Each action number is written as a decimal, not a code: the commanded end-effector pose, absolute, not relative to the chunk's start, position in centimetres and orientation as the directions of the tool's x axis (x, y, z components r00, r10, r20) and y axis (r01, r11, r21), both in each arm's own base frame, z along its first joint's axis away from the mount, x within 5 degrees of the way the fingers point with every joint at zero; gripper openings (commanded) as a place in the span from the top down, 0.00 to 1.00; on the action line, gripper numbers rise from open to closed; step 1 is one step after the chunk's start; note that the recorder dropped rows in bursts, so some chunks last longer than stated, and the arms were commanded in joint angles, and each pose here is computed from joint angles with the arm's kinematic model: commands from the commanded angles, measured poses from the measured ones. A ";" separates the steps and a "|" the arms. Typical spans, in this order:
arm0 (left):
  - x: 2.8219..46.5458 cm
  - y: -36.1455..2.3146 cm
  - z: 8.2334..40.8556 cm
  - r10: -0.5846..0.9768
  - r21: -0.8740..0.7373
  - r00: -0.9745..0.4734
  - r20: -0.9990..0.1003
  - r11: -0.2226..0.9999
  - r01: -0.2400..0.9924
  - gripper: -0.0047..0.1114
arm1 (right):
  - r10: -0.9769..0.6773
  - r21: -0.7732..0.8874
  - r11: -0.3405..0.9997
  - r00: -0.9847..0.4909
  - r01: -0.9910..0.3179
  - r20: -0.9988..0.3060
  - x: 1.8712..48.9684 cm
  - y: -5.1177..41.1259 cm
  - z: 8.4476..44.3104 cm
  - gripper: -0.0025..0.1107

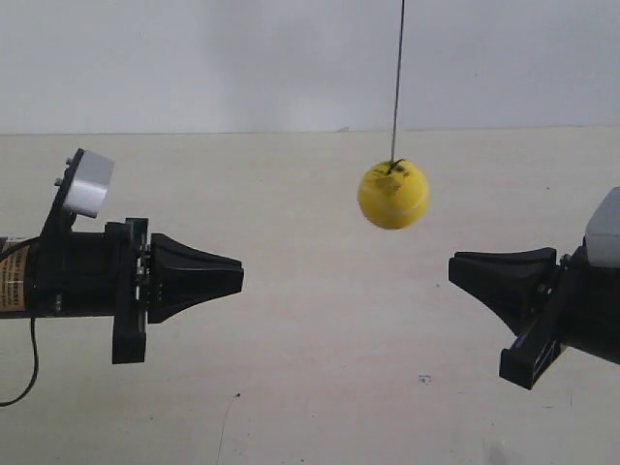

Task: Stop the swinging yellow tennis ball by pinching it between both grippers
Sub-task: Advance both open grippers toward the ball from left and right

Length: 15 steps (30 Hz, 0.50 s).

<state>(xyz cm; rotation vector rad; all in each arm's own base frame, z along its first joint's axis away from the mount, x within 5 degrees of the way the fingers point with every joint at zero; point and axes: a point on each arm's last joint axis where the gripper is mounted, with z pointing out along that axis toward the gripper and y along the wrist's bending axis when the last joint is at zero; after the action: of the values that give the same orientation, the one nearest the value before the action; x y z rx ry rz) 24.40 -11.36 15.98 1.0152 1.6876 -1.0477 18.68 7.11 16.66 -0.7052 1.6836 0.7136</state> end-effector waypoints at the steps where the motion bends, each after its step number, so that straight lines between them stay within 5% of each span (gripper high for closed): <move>1: 25.1 -11.7 16.4 0.179 -0.183 -0.247 -0.952 0.313 0.932 0.92 | -0.085 0.087 0.631 -0.181 -0.771 -0.980 18.7 7.1 16.8 0.98; 15: 24.5 -13.8 16.5 0.210 -0.163 -0.215 -0.954 0.243 0.956 0.92 | -0.069 0.087 0.596 -0.158 -0.799 -0.985 18.5 7.4 17.1 0.98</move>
<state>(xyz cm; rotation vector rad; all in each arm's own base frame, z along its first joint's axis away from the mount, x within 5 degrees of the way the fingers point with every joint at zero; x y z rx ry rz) 24.51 -13.61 16.43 1.0991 1.6366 -1.0526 18.49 7.33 16.96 -0.7253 1.6406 0.7427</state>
